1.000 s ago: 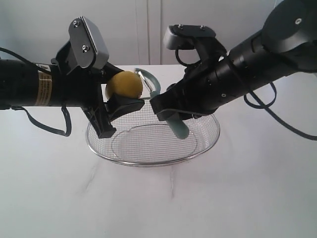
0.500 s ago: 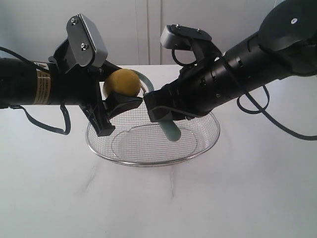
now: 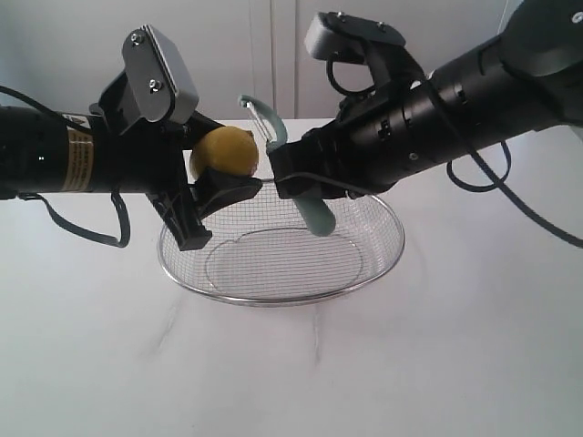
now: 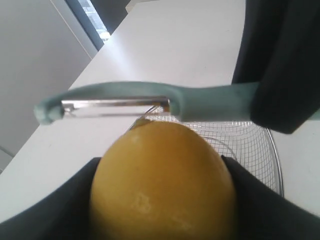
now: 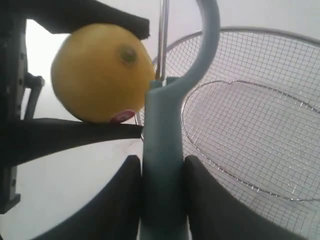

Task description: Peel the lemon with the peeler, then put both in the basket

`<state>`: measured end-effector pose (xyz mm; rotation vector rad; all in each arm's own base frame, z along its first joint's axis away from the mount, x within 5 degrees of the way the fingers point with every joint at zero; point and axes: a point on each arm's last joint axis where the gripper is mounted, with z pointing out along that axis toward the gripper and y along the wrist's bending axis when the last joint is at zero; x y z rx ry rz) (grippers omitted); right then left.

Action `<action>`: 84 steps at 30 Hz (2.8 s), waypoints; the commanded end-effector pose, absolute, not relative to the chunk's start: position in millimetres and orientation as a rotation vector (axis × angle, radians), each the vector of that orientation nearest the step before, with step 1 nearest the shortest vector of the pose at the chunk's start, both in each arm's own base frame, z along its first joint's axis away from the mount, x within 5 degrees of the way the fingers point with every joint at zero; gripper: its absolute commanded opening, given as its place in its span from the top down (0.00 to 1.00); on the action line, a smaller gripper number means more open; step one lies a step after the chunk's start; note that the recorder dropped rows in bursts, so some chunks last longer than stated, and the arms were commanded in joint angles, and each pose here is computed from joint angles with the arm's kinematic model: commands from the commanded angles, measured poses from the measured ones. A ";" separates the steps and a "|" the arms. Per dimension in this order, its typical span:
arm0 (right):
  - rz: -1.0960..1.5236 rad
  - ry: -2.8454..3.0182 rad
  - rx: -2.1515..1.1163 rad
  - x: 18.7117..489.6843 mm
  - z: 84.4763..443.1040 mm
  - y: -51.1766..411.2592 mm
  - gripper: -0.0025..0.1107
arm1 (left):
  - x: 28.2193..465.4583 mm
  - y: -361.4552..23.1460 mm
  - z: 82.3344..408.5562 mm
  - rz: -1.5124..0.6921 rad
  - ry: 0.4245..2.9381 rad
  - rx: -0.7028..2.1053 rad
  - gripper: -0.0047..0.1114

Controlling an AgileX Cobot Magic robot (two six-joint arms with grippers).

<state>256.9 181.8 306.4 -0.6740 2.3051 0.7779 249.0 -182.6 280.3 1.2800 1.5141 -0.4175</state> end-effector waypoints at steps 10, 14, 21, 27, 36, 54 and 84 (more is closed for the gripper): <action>0.763 1.985 -0.644 207.4 385.7 151.3 0.98 | 246.0 -183.2 285.3 -0.426 1.498 1.278 0.96; 0.736 1.957 -0.655 202.6 391.2 147.3 0.98 | 245.5 -183.5 285.4 -0.435 1.496 1.280 0.96; 0.695 2.016 -0.681 213.6 376.9 151.5 0.98 | 245.5 -183.5 285.4 -0.436 1.497 1.278 0.96; 0.713 2.142 -0.683 232.5 349.2 163.2 0.98 | 245.5 -183.5 285.4 -0.436 1.497 1.278 0.96; 0.702 2.279 -0.692 256.6 309.7 176.8 0.98 | 245.5 -183.6 285.5 -0.437 1.498 1.276 0.96; 0.809 2.370 -0.683 264.9 285.6 188.9 0.98 | 245.5 -183.6 285.5 -0.437 1.498 1.276 0.96; 0.733 2.107 -0.648 235.3 352.5 164.6 0.98 | 246.3 -183.0 285.3 -0.424 1.501 1.275 0.96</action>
